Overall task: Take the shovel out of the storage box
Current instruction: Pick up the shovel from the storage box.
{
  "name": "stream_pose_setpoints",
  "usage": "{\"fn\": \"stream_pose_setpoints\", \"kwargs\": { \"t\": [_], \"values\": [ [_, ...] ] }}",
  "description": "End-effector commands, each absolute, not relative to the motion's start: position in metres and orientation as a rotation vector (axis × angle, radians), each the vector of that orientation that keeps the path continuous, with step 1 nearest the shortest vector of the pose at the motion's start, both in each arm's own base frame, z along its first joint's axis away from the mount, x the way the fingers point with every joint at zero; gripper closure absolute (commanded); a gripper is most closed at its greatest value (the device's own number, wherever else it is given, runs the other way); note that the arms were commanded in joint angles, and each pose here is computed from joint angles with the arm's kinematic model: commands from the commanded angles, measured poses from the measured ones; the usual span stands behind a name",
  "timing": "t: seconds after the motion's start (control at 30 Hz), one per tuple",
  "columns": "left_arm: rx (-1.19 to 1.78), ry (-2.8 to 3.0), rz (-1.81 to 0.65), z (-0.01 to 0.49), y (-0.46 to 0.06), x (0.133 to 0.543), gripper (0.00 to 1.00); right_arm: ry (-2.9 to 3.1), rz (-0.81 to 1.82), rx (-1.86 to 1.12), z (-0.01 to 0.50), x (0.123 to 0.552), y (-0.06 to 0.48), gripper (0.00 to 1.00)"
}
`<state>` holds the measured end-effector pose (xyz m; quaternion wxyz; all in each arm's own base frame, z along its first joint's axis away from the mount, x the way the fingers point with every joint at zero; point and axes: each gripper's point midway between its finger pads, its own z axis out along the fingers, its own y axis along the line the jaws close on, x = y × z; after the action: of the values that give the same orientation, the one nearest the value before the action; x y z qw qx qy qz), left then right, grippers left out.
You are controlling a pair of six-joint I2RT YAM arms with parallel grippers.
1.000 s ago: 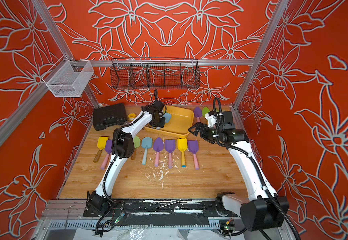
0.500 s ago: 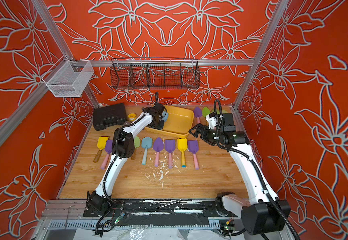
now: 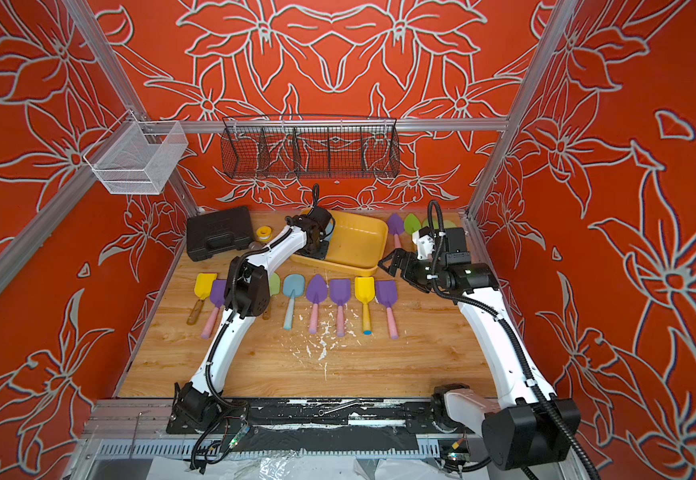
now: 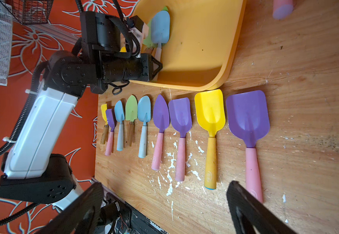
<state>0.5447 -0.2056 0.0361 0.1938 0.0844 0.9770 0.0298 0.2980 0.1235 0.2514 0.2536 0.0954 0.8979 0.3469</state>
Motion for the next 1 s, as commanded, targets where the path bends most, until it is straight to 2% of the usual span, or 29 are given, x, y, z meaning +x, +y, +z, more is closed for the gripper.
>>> {"fn": "stream_pose_setpoints", "kwargs": {
  "t": [0.0,0.13,0.97],
  "values": [
    [0.216,2.723,0.142,0.057,-0.192,0.542,0.95,2.441,0.92,0.278,0.249,0.296,0.12,0.03],
    [0.183,2.694,0.134,0.075,-0.19,0.542,1.0,2.428,0.905,0.282,0.251,0.297,0.118,0.03],
    [0.123,2.577,-0.017,0.168,-0.212,0.52,1.0,2.358,0.934,0.392,0.255,0.315,0.116,0.03]
  ]
}}
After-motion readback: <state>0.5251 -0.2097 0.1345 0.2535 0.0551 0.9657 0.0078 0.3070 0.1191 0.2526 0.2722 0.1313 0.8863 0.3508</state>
